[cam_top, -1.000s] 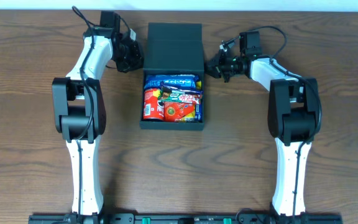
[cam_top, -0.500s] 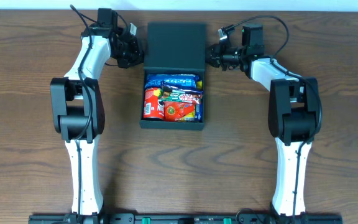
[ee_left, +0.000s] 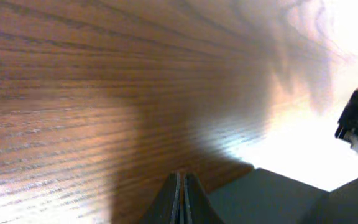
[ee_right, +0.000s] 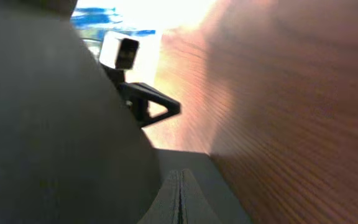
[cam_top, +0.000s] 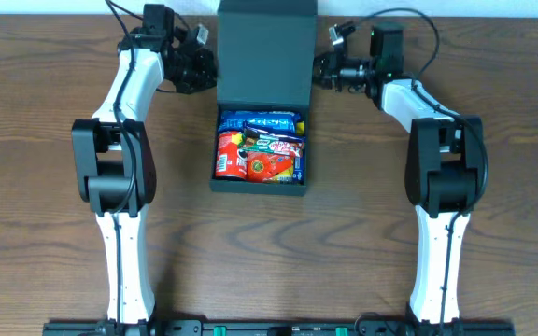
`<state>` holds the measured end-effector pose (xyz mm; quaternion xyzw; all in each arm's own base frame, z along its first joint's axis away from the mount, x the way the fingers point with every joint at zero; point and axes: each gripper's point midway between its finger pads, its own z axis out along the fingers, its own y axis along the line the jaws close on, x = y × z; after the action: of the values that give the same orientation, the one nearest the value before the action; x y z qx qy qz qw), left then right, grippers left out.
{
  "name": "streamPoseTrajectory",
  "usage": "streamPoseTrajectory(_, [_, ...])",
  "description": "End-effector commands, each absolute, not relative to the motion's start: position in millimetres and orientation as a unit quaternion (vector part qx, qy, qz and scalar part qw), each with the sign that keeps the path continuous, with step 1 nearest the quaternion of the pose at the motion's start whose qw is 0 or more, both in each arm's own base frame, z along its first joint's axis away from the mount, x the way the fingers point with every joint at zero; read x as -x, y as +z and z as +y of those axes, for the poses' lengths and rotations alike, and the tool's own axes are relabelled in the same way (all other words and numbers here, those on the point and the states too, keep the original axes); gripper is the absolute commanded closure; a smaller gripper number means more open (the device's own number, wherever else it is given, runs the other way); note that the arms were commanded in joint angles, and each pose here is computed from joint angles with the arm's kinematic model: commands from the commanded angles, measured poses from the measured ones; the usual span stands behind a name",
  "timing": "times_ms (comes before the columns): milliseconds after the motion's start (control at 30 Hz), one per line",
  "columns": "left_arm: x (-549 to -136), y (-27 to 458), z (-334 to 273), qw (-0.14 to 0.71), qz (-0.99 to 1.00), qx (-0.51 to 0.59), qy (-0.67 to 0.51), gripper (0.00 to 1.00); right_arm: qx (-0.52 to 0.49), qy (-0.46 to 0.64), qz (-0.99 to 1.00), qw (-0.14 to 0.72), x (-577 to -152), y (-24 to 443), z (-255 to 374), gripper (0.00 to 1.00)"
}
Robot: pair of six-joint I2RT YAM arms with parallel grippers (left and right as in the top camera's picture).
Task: Pack container
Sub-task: 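Swing the lid forward over the box with both grippers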
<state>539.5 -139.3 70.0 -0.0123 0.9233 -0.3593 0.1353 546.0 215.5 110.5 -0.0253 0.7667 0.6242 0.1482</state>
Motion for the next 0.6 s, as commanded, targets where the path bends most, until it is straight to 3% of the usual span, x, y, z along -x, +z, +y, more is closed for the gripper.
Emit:
streamPoseTrajectory(0, [-539.8,121.2,-149.9,0.178,0.903,-0.043,-0.388,0.94,0.078,0.647,0.744,0.150,-541.3,141.3,225.6,0.98])
streamPoseTrajectory(567, [-513.8,196.6,-148.8,0.251,0.883,-0.165,-0.361,0.94,0.142,0.679,0.708,0.130,-516.2,195.6,231.8,0.98])
